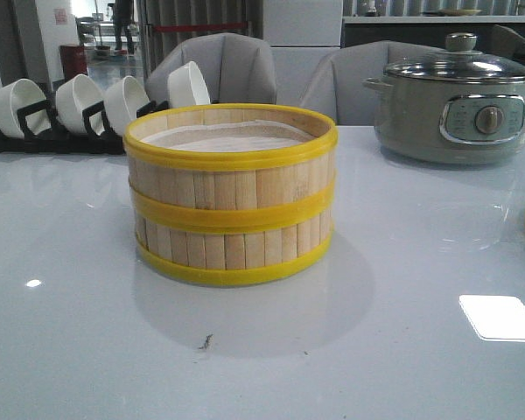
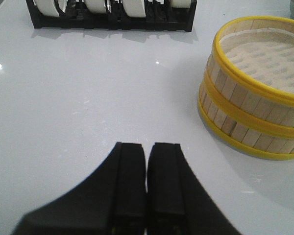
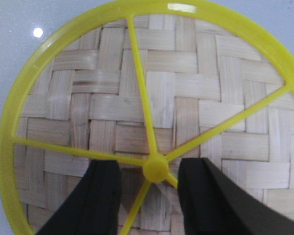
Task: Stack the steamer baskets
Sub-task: 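Lift the woven lid with the right gripper toward the stack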
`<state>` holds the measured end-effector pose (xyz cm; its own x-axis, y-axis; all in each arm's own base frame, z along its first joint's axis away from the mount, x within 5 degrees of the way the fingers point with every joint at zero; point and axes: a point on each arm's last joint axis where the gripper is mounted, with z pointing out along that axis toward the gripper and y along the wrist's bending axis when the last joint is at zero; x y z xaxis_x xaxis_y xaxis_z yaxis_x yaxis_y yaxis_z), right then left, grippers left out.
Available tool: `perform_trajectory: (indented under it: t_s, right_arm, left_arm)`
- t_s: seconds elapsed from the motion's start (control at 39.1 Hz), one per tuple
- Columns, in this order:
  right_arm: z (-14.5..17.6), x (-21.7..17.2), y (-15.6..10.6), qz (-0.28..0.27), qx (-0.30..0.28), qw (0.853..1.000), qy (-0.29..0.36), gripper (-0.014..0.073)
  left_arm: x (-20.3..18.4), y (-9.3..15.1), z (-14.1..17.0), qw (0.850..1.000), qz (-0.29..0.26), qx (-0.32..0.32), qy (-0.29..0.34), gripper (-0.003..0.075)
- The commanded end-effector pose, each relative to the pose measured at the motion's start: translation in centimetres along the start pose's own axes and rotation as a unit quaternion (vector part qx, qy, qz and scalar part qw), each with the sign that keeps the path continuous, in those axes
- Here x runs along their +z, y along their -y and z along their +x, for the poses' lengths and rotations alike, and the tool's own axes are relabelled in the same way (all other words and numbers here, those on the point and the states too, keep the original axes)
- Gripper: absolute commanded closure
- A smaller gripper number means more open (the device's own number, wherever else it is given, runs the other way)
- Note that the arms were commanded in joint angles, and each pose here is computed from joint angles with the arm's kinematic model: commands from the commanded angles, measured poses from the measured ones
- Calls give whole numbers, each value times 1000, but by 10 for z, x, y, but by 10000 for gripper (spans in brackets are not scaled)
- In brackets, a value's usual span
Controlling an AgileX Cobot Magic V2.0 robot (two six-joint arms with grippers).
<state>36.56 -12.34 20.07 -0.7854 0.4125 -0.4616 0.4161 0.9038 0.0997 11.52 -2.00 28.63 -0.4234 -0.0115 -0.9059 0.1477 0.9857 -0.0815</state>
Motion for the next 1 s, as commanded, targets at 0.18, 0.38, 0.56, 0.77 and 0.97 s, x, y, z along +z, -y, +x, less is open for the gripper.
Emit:
perform_trajectory:
  t_s: [0.18,0.38,0.56,0.77,0.97]
  right_arm:
    - [-17,-19,1,-1,-10,998,56,203]
    - [-19,-19,1,-1,-10,998,66,204]
    - [-20,-19,1,-1,-10,997,70,363]
    - [-20,-19,1,-1,-10,998,68,536]
    - [-20,-21,-5,-5,-15,997,71,540]
  left_arm:
    - [-4,1,-16,998,3,-2,55,635]
    - [-4,1,-16,998,3,-2,55,635]
    - [-4,1,-16,998,3,-2,55,635]
    - [-4,1,-16,998,3,-2,55,635]
    - [-4,1,-16,998,3,-2,55,635]
